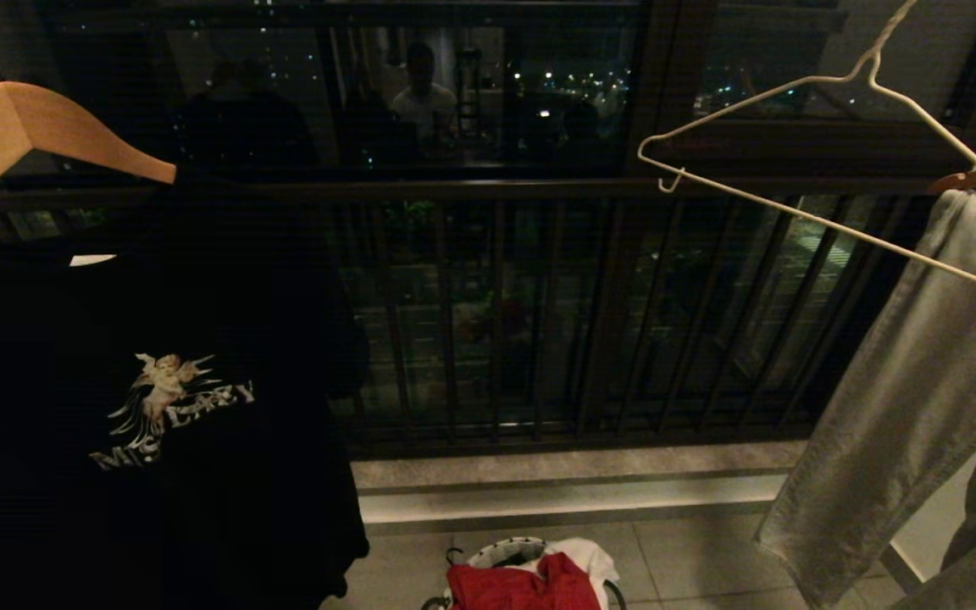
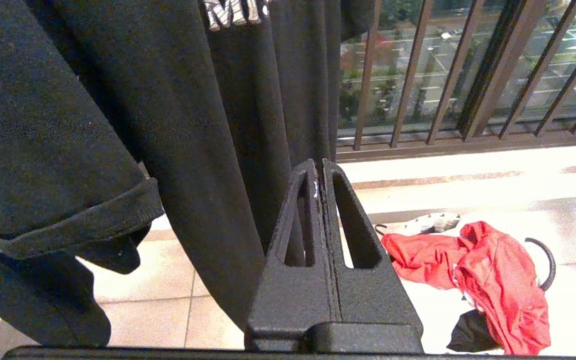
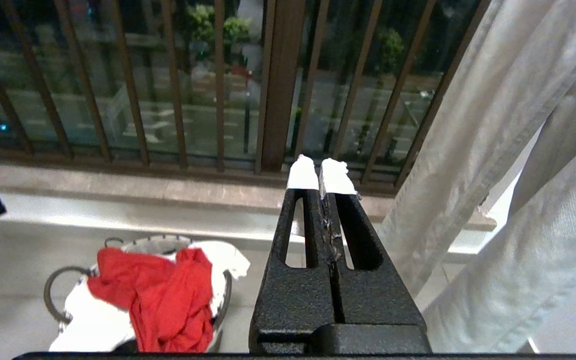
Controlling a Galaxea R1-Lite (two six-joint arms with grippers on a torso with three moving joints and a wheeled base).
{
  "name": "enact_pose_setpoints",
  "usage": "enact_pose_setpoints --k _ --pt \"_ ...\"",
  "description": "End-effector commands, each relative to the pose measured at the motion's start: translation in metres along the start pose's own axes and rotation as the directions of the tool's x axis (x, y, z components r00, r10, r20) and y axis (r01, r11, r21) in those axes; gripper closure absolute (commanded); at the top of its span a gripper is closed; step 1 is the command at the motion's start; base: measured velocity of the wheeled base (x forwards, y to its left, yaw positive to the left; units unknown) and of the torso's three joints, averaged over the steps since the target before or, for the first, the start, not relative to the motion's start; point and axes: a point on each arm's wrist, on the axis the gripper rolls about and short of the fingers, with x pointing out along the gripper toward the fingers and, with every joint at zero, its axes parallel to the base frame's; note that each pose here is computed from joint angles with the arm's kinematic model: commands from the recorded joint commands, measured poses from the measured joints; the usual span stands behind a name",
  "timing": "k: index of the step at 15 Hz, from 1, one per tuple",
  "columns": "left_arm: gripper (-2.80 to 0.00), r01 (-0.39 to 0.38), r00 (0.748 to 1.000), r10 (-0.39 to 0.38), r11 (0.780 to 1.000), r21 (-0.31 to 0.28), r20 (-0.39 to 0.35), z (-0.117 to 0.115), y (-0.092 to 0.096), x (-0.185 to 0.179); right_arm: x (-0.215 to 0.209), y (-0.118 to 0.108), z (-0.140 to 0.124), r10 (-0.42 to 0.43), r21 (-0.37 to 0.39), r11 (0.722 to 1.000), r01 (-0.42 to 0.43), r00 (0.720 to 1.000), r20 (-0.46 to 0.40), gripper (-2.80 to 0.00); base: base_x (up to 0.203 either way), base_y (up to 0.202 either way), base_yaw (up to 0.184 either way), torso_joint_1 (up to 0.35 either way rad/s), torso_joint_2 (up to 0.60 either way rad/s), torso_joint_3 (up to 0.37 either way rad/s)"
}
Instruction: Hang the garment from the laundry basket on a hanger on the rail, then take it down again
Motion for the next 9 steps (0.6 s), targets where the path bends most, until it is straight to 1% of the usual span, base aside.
enact_pose_setpoints --k 1,4,9 --pt "0.00 -0.002 1.000 0.002 1.000 -0.002 0.001 -0.0002 0.0000 -0.0001 0.0002 0.0004 -0.0036 0.006 -0.002 1.000 -0.007 1.000 -0.027 0.00 0.000 0.000 0.000 0.000 0.00 0.000" --pt "0.00 0.000 1.000 0.000 1.000 -0.002 0.000 -0.0003 0.0000 -0.0001 0.0002 0.0005 -0.0035 0.009 0.000 1.000 -0.009 1.000 -0.027 0.00 0.000 0.000 0.000 0.000 0.00 0.000" --pt "0.00 0.000 1.000 0.000 1.000 -0.011 0.001 -0.0002 0.0000 -0.0001 0.0001 0.0005 -0.0036 0.010 0.027 1.000 -0.010 0.999 -0.030 0.00 0.000 0.000 0.000 0.000 0.00 0.000"
